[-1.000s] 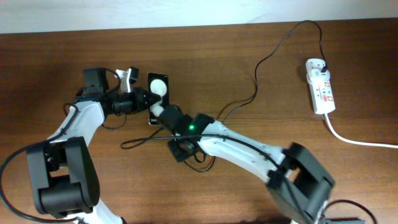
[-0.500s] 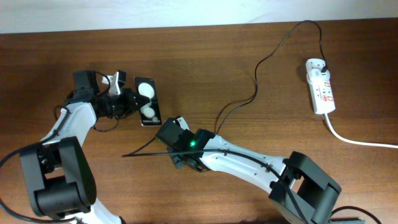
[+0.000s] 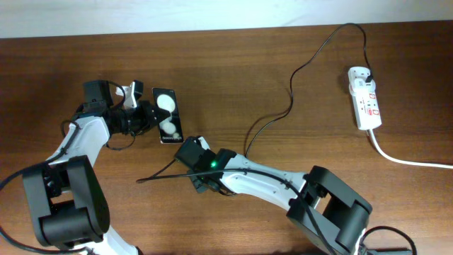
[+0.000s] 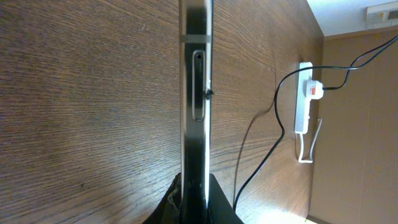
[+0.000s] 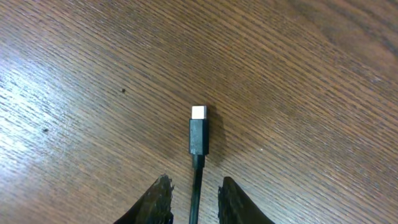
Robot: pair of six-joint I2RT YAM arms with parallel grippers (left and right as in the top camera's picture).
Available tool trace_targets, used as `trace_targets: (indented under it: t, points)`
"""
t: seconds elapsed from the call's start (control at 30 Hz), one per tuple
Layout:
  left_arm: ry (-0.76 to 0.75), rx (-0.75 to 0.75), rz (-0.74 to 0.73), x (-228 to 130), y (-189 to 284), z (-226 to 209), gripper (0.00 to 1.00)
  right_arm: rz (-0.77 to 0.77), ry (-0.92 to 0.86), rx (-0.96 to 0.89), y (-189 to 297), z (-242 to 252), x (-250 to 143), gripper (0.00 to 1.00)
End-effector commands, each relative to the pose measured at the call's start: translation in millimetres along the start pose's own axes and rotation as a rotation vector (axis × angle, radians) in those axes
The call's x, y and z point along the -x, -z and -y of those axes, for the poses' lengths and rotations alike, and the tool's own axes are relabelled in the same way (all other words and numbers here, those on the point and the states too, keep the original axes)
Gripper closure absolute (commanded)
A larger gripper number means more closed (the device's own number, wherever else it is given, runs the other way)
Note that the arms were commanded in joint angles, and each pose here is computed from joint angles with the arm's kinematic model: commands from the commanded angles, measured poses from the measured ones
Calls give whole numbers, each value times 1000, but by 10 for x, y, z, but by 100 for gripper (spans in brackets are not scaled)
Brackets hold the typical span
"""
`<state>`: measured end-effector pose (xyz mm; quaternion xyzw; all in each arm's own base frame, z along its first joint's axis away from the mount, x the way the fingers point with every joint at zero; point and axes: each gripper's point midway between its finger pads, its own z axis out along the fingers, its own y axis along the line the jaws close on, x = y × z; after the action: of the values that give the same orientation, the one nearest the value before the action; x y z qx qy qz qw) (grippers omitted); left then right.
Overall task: Plug charger to phone and switch on socket
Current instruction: 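Lift the cable plug with the right gripper toward the phone's bottom port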
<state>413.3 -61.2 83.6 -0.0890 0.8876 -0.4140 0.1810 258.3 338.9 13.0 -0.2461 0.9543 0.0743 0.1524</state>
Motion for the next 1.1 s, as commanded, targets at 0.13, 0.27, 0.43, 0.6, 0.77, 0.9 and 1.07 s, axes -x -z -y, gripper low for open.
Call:
trace_targets:
  t: [0.13,0.27,0.43,0.6,0.77,0.9,1.07]
  points:
    - [-10,-22,11,63,30,71,100,-39,12,-6,-134,6,-101,76]
    - [-10,-22,11,63,30,71,100,-45,12,-6,-146,7,-115,87]
    - [-9,-34,8,57,32,90,100,-61,13,-4,-144,8,-154,96]
    - [-7,-49,1,41,32,116,100,-66,9,8,-93,-3,-145,96]
    - [-11,-115,-15,-20,24,198,100,19,-5,120,529,-128,59,96]
    - [-77,-314,-4,-68,119,380,100,50,-4,166,903,-110,-36,96]
    - [8,-349,23,-152,236,171,100,143,2,296,1116,-122,-301,96]
